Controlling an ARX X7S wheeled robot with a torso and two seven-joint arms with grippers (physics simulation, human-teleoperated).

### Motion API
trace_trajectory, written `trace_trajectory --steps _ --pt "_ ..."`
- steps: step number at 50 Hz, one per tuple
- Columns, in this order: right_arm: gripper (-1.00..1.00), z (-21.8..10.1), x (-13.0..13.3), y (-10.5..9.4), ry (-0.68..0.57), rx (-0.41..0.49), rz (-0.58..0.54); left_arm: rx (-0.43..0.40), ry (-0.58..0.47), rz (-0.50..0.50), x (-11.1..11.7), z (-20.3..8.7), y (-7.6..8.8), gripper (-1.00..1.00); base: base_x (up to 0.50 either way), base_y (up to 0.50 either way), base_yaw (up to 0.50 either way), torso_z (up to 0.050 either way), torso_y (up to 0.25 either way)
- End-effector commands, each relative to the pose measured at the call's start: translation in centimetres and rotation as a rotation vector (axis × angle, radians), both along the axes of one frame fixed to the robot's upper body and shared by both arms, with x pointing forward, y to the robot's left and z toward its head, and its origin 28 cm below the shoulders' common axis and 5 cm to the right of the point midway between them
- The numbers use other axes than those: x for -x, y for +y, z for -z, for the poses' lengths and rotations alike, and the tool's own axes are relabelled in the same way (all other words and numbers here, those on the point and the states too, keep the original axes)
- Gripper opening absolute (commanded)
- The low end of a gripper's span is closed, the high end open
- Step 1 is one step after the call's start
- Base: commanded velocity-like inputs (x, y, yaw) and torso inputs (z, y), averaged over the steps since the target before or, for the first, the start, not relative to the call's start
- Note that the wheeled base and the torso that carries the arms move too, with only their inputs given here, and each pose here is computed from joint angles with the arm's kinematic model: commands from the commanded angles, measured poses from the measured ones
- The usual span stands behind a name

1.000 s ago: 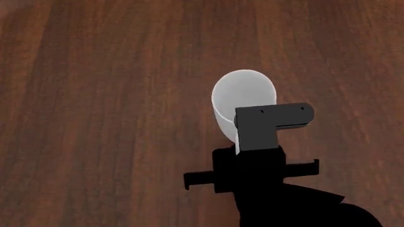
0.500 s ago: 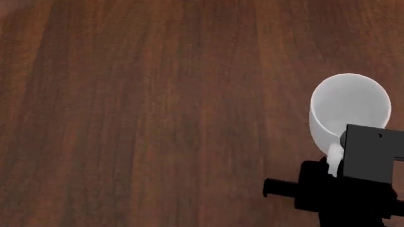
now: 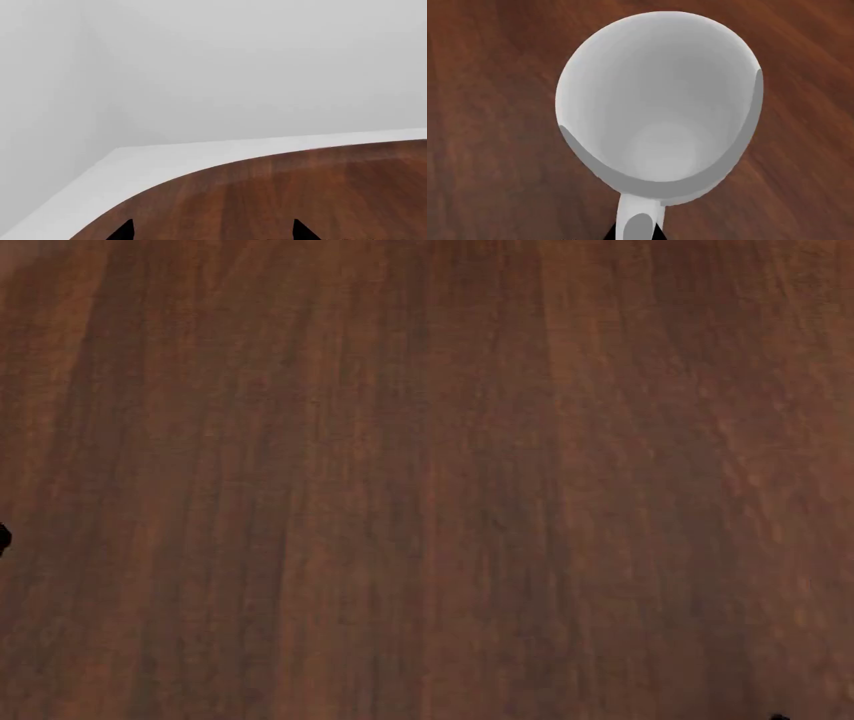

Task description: Put the white mug on the plate.

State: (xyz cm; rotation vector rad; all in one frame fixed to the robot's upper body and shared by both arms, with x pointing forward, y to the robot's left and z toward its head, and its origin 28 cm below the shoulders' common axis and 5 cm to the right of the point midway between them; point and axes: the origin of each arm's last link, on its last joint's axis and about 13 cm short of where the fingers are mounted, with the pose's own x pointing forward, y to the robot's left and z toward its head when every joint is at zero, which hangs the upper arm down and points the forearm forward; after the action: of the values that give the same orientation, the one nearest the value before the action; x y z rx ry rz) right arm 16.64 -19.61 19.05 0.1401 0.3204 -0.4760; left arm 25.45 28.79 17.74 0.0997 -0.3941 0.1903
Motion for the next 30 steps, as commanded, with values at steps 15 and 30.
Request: trace_trajectory --steps 15,30 --pt "-1.0 0.3 4.7 -1.1 0.011 0.007 0.161 0.004 0.009 0.012 -0.6 0.6 0.0 1.0 0.0 0.0 0.0 0.0 0.0" --pt "-1.0 0.5 7.2 -2.0 0.014 -0.005 0.232 0.002 0.008 0.023 -0.8 0.7 -0.2 1.0 0.0 0.0 0.0 0.0 0.0"
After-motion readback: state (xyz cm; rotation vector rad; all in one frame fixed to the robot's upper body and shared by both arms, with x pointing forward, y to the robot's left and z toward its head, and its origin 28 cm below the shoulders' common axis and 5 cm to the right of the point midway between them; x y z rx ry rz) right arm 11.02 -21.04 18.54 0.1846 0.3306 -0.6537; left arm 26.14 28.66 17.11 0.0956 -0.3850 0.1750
